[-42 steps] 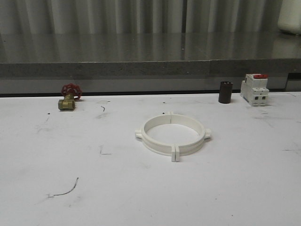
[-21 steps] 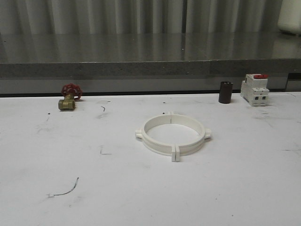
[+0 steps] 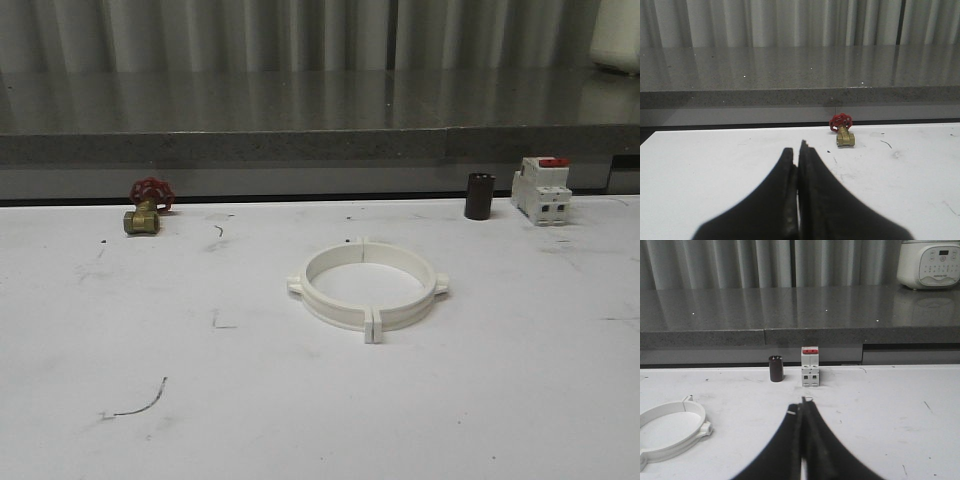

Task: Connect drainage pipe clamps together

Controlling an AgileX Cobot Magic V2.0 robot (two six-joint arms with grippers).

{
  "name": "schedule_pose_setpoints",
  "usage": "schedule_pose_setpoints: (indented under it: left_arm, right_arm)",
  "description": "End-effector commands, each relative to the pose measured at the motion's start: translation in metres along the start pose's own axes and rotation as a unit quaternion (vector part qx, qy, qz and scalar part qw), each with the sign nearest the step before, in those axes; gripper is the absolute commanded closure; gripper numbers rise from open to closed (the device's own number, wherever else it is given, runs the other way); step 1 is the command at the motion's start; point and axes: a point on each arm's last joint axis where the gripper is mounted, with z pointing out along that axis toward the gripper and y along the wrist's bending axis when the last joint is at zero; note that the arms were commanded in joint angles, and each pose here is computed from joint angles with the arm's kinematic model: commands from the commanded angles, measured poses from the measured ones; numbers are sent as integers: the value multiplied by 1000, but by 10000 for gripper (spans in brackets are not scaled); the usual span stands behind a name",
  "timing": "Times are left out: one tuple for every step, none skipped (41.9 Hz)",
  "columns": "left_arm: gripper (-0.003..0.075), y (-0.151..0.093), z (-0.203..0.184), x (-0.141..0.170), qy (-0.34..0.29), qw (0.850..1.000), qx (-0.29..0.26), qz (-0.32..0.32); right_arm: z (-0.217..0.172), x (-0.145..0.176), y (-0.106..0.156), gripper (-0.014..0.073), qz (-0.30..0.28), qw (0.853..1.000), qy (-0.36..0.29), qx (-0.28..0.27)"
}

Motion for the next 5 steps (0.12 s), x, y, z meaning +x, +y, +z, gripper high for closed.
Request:
schedule_pose_setpoints:
  left_arm:
    - [741,1,0,-1,-37,999,-5,-6]
    - [741,1,0,-1,-37,999,-5,-6]
    - [741,1,0,-1,-37,999,-5,-6]
    - [741,1,0,-1,-37,999,-5,-6]
    - [741,1,0,-1,-37,999,-5,-6]
  right_arm:
    - [-2,-11,0,715,-4,998,-56,-1]
    - [-2,-11,0,715,-4,998,-56,-1]
    - [-2,-11,0,715,-4,998,-56,-1]
    - [-2,-11,0,715,-4,998,-56,-1]
    - [-2,-11,0,715,-4,998,-56,-1]
